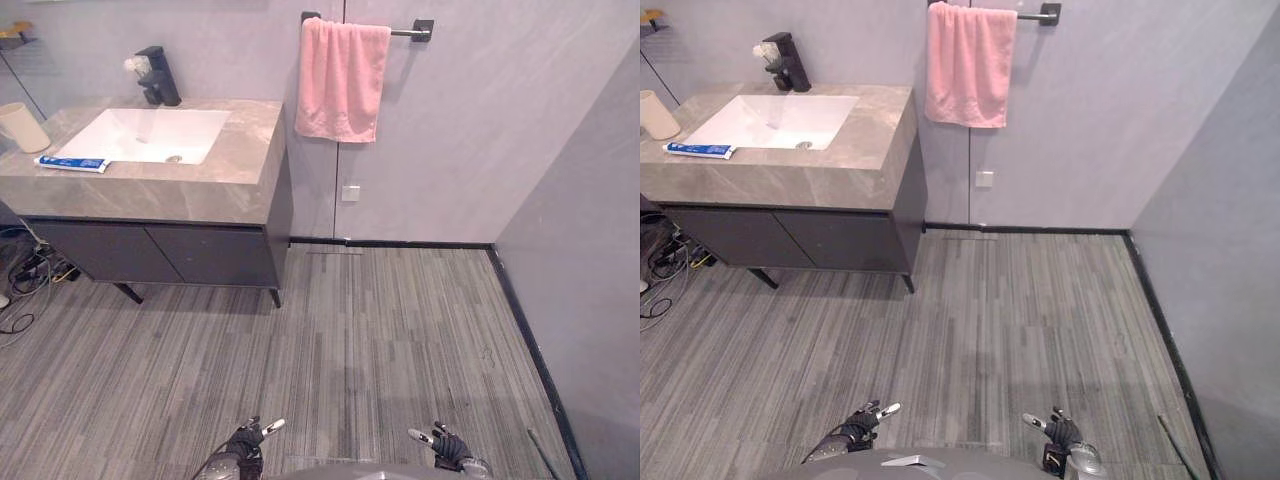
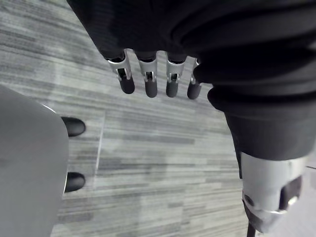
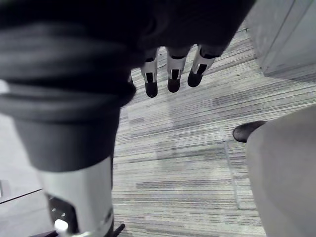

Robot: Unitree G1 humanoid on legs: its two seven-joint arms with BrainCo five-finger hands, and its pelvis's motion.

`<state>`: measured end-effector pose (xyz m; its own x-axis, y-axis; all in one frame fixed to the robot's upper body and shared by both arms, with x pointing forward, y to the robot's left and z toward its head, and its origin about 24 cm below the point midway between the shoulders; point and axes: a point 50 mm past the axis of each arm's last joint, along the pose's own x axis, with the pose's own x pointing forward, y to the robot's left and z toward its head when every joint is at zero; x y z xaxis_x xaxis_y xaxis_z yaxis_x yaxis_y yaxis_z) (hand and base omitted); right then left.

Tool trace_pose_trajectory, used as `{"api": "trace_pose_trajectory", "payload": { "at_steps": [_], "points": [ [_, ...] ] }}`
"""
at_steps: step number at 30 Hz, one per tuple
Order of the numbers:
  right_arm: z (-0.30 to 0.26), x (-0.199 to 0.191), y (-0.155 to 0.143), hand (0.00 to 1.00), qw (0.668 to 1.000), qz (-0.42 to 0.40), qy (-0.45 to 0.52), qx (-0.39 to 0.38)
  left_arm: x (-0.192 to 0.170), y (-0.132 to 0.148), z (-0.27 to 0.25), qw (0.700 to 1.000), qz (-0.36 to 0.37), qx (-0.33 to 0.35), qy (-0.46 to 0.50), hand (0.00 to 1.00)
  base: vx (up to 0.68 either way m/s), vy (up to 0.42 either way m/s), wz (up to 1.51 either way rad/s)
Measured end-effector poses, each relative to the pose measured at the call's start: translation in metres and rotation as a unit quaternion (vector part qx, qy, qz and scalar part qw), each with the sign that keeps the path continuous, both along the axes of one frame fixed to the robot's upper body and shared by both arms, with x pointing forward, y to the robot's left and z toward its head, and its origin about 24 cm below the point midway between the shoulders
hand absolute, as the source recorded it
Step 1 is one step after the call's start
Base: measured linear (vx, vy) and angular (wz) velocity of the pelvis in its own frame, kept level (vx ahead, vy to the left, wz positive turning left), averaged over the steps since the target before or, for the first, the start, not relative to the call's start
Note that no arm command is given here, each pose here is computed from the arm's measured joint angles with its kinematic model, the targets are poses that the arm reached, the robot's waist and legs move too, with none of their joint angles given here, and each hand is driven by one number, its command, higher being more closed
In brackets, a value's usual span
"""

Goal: Organize washtable

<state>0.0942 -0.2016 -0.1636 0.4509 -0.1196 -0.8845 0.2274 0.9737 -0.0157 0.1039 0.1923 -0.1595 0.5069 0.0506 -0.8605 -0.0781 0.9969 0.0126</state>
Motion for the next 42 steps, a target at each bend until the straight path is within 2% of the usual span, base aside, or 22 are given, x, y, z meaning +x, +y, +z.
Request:
{"api": "trace_pose_trajectory", "payload": {
  "at_steps": [42],
  "points": [
    [-0.0007,-0.0004,0.0014,0.0,1.0,-0.007,0.0,0.013,-0.0047,-0.0089,-0.0035,1.0,-0.013,-0.013,0.012,0.0,0.0,0.004,0.0]
  ]
}}
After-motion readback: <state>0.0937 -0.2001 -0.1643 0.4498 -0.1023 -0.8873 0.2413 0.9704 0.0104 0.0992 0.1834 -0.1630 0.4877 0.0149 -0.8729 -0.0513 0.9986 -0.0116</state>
